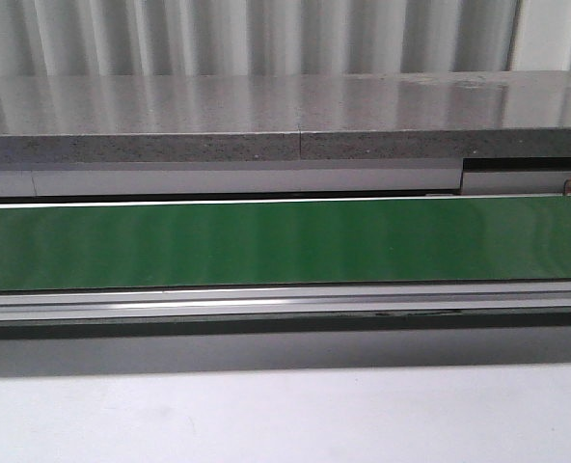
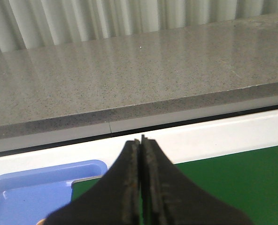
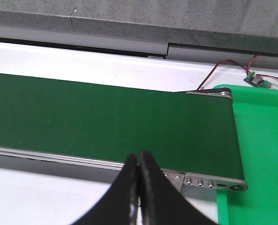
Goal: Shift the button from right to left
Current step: 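Open the left gripper to drop the button into the blue bin and rise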
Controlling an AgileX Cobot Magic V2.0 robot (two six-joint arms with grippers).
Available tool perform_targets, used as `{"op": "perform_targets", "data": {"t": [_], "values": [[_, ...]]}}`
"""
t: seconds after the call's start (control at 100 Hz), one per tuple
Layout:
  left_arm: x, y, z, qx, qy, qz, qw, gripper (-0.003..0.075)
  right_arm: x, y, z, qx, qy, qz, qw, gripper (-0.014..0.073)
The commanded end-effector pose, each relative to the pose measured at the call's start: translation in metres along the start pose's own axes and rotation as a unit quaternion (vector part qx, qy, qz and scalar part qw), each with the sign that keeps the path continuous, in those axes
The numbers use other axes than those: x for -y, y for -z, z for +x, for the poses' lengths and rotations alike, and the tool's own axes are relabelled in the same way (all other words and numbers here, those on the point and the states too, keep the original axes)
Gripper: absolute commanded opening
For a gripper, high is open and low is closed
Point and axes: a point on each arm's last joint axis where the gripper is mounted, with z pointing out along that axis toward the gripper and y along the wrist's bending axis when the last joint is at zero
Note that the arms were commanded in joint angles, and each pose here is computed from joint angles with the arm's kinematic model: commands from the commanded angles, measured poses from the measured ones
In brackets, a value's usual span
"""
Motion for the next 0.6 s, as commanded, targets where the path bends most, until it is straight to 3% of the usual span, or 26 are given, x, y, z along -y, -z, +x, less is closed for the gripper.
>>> {"op": "perform_targets", "data": {"t": [0.0, 0.42, 0.59], "values": [[-0.005, -0.001, -0.008, 0.043, 0.021, -0.023, 0.999, -0.0020, 0.001, 0.004, -0.012, 0.041, 0.001, 0.007, 0.999, -0.0068], [-0.008, -0.005, 0.042, 0.064, 0.008, -0.078, 0.995, -0.0020, 0.001, 0.004, -0.012, 0.041, 0.001, 0.007, 0.999, -0.0068], [-0.003, -0.002, 0.067, 0.112, -0.005, -0.075, 0.991, -0.0020, 0.001, 0.004, -0.012, 0.041, 0.001, 0.007, 0.999, -0.0068]]}}
